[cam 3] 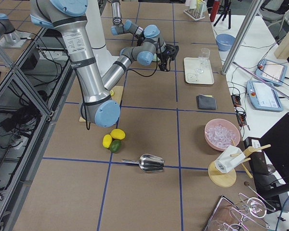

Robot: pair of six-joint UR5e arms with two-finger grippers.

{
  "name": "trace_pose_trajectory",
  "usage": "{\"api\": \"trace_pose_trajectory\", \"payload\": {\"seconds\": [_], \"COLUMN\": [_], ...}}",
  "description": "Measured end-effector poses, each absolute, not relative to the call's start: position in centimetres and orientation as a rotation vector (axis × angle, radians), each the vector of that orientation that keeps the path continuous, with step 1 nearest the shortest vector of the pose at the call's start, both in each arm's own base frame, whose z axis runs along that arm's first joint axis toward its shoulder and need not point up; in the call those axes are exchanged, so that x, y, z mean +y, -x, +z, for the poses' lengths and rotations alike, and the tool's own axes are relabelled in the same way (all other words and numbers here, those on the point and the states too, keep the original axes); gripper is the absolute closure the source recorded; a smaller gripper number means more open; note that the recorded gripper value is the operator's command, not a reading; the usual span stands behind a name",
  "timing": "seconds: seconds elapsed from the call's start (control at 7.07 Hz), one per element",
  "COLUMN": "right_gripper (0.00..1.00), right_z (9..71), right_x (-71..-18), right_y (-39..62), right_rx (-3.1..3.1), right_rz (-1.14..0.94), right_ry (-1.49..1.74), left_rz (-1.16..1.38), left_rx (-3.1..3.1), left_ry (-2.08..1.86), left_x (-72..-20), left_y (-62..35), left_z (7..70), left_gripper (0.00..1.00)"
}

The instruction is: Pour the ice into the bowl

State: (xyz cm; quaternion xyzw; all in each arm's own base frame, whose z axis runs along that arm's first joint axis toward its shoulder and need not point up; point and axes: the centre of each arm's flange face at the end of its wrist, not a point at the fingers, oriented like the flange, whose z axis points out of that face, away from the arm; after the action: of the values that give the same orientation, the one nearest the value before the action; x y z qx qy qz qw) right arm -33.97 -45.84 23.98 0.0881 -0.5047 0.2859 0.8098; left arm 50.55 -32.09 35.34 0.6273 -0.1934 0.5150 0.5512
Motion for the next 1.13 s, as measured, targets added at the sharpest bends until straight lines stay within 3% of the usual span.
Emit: {"api": "trace_pose_trajectory", "payload": {"seconds": [0.57,1.13], "right_gripper": [0.0,0.0], "right_z": [24.7,25.0], "right_x": [-46.2,-46.1], "right_y": [34.4,34.9], "right_rx": [-1.063,-1.058], "right_rz": [0.614,0.609], "right_ry": [-0.184,-0.178], "left_rz": [1.419,1.419], "left_rx": [-0.605,-0.587], "left_ry": [-1.429,-1.434], "left_x": [-32.3,-32.3], "left_y": [-50.6,-49.9], "left_z": [35.3,34.1], "left_gripper": [1.0,1.0]}}
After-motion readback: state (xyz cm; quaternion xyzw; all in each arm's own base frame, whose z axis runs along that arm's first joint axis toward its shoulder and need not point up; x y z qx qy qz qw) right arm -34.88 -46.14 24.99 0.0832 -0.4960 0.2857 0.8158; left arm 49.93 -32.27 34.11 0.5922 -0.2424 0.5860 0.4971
